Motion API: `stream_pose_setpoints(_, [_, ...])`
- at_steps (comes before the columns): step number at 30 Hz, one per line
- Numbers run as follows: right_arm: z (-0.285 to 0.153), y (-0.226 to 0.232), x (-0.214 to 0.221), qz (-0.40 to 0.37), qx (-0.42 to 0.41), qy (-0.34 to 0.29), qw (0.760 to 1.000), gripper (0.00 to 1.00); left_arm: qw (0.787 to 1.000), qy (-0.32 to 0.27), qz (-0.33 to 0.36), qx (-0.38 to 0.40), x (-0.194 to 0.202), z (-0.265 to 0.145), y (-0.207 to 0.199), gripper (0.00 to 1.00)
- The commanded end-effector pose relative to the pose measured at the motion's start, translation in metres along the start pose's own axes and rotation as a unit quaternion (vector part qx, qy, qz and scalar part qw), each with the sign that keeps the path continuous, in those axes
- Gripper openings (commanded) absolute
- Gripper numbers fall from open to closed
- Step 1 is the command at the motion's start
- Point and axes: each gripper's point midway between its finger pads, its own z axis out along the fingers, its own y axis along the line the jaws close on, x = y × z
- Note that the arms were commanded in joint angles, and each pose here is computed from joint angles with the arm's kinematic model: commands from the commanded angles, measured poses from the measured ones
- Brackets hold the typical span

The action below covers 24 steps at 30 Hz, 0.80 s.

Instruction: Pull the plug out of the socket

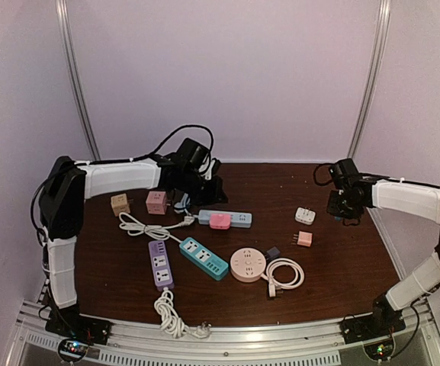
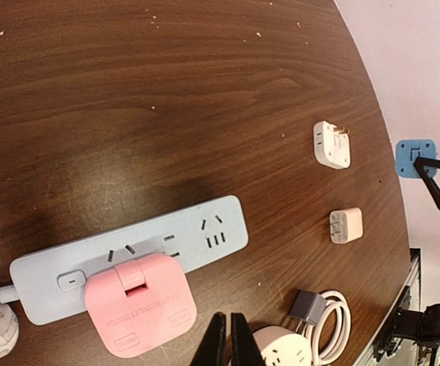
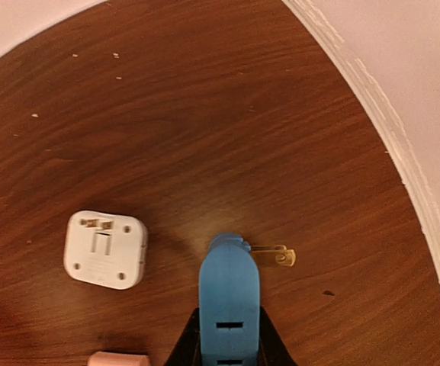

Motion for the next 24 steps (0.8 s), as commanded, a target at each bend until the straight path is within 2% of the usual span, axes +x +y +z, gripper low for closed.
stream_pose_setpoints(1, [0.007,-0.052,0.001,-0.052,0.125,0.017,0.991,0.01,0.999,-0.03,0.029,0.007,-0.014,-0.026,-0.019,0.06])
stream_pose_setpoints(12, [0.044,-0.068,0.022,-0.096,0.181,0.068,0.976,0.09,0.999,-0.028,0.038,0.002,-0.003,-0.037,-0.018,0.07])
stream_pose_setpoints(17, [0.052,-0.062,0.03,-0.096,0.166,0.083,0.978,0.15,0.999,-0.029,0.039,0.001,-0.001,-0.039,-0.019,0.08])
stream_pose_setpoints(24, [0.053,-0.045,0.035,-0.081,0.113,0.088,0.986,0.29,0.999,-0.028,0.04,-0.003,0.001,-0.037,-0.017,0.11])
